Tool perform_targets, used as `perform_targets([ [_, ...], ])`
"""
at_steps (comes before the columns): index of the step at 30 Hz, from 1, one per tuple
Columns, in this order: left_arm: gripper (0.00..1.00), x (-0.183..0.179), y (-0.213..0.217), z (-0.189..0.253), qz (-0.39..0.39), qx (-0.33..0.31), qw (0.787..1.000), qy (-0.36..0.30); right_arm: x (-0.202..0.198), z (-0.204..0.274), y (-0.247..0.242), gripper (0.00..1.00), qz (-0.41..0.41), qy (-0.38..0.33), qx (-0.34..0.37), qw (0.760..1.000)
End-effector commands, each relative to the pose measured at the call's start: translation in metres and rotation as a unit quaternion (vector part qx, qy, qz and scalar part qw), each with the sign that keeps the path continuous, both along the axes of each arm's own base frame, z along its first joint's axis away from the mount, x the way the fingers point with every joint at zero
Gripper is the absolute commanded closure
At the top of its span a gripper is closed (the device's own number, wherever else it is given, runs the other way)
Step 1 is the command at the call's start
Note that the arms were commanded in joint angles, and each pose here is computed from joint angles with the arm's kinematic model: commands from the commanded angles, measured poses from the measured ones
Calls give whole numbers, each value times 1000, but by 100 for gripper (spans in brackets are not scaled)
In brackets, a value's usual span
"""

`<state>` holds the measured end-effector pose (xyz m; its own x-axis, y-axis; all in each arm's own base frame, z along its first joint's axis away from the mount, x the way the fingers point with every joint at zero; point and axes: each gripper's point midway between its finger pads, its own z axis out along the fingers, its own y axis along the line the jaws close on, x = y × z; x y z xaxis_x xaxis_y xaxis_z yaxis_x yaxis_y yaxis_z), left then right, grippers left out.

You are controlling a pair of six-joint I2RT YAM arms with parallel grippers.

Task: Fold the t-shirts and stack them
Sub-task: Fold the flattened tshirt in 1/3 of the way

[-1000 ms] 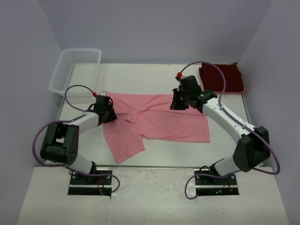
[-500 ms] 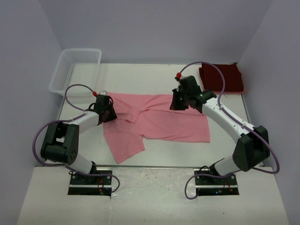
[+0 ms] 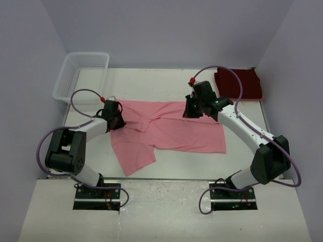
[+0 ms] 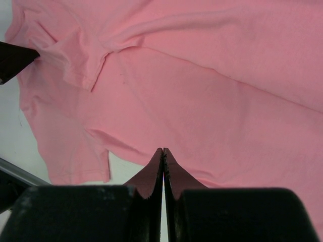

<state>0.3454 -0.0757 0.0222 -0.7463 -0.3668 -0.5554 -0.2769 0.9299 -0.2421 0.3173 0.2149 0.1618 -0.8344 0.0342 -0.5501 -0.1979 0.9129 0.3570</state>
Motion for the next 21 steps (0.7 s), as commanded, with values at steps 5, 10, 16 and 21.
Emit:
perform_targets([
  [5,100,8,2,16,3,-1,1000,-24,9,11,5,100,-3,-16,2,1000],
  [10,100,6,5,30,8,-1,999,-35,7,11,8,100,0,-16,5,1000],
  [16,100,0,6,43,10,-1,999,-44,6,9,8,100,1,-15,2,1000],
  [21,96,-8,7,41,10,-3,999,-35,6,9,8,100,0,-16,4,1000],
])
